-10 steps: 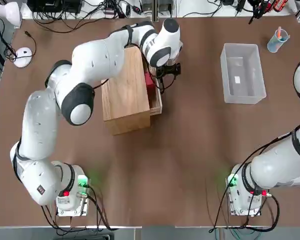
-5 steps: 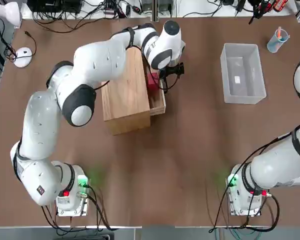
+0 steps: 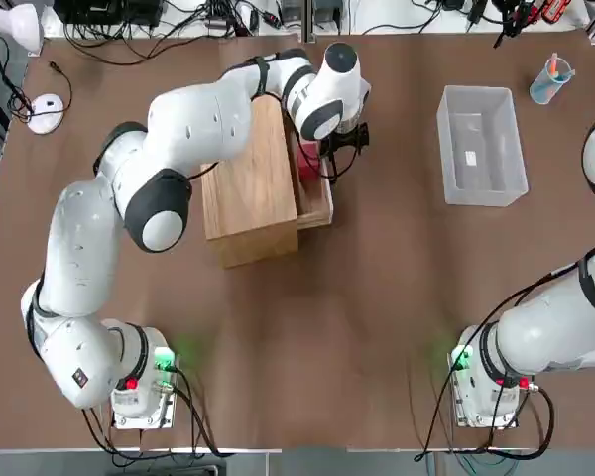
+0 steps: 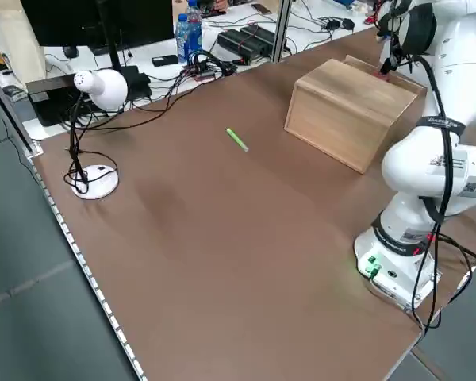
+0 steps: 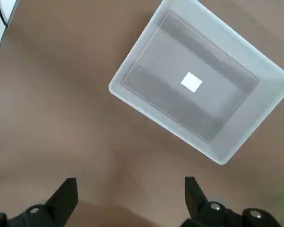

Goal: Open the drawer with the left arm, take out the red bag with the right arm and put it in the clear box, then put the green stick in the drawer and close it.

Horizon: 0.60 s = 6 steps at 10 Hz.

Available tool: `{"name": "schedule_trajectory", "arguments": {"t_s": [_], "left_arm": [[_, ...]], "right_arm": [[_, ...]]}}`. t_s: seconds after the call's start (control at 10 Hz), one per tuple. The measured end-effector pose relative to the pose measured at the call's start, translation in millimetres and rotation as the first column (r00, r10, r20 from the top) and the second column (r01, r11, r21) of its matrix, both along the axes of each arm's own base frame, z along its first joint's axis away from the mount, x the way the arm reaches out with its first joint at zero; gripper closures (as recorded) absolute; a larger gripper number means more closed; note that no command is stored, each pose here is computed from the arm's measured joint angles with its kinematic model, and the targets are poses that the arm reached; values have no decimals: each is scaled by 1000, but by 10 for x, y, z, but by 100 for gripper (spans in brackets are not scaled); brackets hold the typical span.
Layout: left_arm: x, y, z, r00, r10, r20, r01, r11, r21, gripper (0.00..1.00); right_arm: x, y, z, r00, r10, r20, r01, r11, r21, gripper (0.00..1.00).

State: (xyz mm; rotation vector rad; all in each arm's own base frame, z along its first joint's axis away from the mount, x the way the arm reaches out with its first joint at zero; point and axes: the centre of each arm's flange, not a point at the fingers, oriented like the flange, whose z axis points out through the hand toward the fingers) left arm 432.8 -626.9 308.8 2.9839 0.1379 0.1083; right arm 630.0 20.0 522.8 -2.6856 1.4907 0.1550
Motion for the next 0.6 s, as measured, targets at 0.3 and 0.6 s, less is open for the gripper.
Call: {"name": "schedule_trajectory", "arguments": {"t_s": [0.3,0.6], "left_arm": [[-26,-17,-2,1000,-12,9,12,1000,7,0],[-24,-16,-2,1000,-12,10,12,1000,7,0]], "right_arm": [[0,-2,0,1000,0,0,0,1000,0,0],[0,-3,0,1000,-1,0,1,1000,0,0]]}}
